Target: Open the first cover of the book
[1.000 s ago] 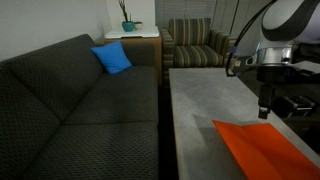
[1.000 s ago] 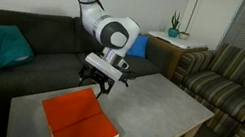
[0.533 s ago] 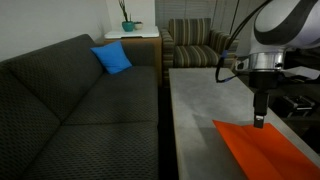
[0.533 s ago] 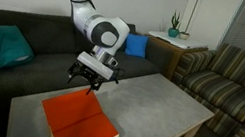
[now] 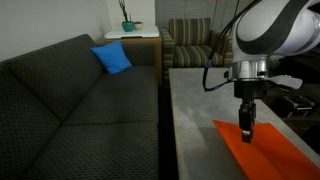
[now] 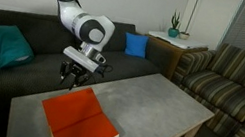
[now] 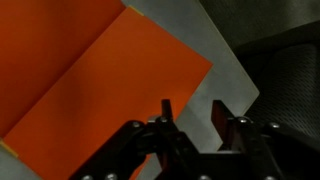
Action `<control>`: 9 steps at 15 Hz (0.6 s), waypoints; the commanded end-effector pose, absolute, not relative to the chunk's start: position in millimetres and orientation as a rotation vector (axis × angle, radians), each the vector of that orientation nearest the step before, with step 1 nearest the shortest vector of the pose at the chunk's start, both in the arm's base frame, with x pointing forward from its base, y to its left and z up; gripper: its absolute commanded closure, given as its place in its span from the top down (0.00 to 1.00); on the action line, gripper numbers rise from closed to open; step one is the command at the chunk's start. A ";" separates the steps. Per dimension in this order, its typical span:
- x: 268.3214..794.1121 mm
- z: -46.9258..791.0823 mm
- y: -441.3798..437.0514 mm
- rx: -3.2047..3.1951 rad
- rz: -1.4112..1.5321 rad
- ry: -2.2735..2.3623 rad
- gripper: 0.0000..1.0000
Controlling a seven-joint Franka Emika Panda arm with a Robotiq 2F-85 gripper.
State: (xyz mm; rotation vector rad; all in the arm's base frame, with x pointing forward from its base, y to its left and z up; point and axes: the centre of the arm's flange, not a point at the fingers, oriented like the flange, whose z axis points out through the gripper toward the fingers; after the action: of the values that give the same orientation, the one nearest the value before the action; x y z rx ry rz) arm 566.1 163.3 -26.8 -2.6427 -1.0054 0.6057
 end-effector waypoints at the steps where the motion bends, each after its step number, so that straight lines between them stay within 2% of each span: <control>1: 546.5 -39.8 167.1 -2.724 0.797 -0.805 0.17; 3: 534.8 -47.1 164.9 -2.745 0.908 -0.674 0.03; 4: 528.8 -49.2 162.3 -2.753 0.965 -0.608 0.00; 9: 520.3 -73.0 114.3 -2.681 1.216 -0.315 0.00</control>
State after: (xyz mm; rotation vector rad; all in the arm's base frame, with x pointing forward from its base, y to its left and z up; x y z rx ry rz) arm 515.9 144.7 -60.6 -2.7496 -0.4538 1.1112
